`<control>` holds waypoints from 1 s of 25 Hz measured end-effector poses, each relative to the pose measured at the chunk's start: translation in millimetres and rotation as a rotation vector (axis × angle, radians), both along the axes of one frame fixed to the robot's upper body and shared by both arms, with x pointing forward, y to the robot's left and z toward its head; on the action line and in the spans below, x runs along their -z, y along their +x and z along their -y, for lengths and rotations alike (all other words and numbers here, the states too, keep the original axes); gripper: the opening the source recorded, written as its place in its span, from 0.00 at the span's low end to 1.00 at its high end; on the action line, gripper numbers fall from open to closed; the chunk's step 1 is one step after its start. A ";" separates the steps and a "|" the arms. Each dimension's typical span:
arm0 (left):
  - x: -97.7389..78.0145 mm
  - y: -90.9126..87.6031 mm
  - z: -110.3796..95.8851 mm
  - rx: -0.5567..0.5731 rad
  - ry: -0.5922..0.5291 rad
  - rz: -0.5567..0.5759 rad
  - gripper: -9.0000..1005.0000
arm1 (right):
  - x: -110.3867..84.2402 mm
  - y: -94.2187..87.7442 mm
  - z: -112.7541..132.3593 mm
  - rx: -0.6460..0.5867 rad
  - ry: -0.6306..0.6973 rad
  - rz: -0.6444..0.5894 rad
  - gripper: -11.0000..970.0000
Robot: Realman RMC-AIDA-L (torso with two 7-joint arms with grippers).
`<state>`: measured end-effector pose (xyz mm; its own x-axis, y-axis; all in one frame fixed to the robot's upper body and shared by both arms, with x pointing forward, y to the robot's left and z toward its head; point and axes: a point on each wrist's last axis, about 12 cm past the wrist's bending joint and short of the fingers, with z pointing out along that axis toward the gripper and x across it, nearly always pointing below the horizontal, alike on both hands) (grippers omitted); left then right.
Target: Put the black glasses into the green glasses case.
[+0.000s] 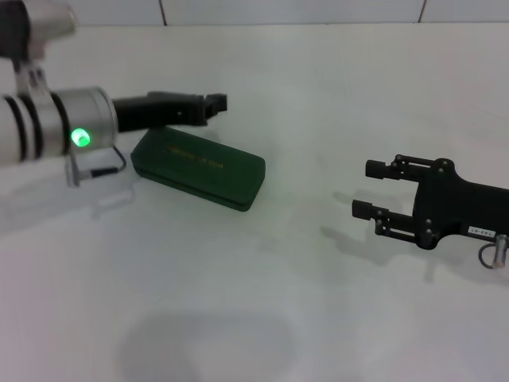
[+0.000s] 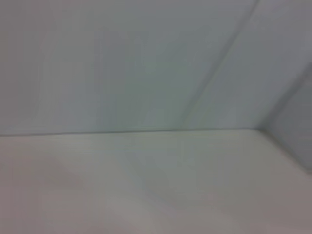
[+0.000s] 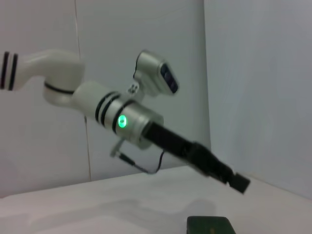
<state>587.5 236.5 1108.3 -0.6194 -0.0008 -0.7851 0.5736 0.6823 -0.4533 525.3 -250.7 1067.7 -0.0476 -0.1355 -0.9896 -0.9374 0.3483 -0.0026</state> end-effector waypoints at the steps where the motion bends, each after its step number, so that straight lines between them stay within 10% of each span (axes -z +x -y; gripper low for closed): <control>1: -7.2 1.2 -1.2 0.041 -0.022 -0.020 0.16 | -0.5 0.7 -0.3 -0.001 0.000 -0.003 0.62; 7: -30.8 1.2 -7.0 0.216 -0.077 0.090 0.16 | -2.4 2.6 0.6 -0.001 0.000 -0.001 0.62; 17: 7.0 -29.4 -22.6 0.192 0.050 0.476 0.16 | -4.4 4.4 4.5 0.018 0.002 0.011 0.62; 25: 30.6 -67.0 -44.5 0.224 0.093 0.522 0.47 | -13.7 10.5 27.0 0.038 -0.030 0.038 0.62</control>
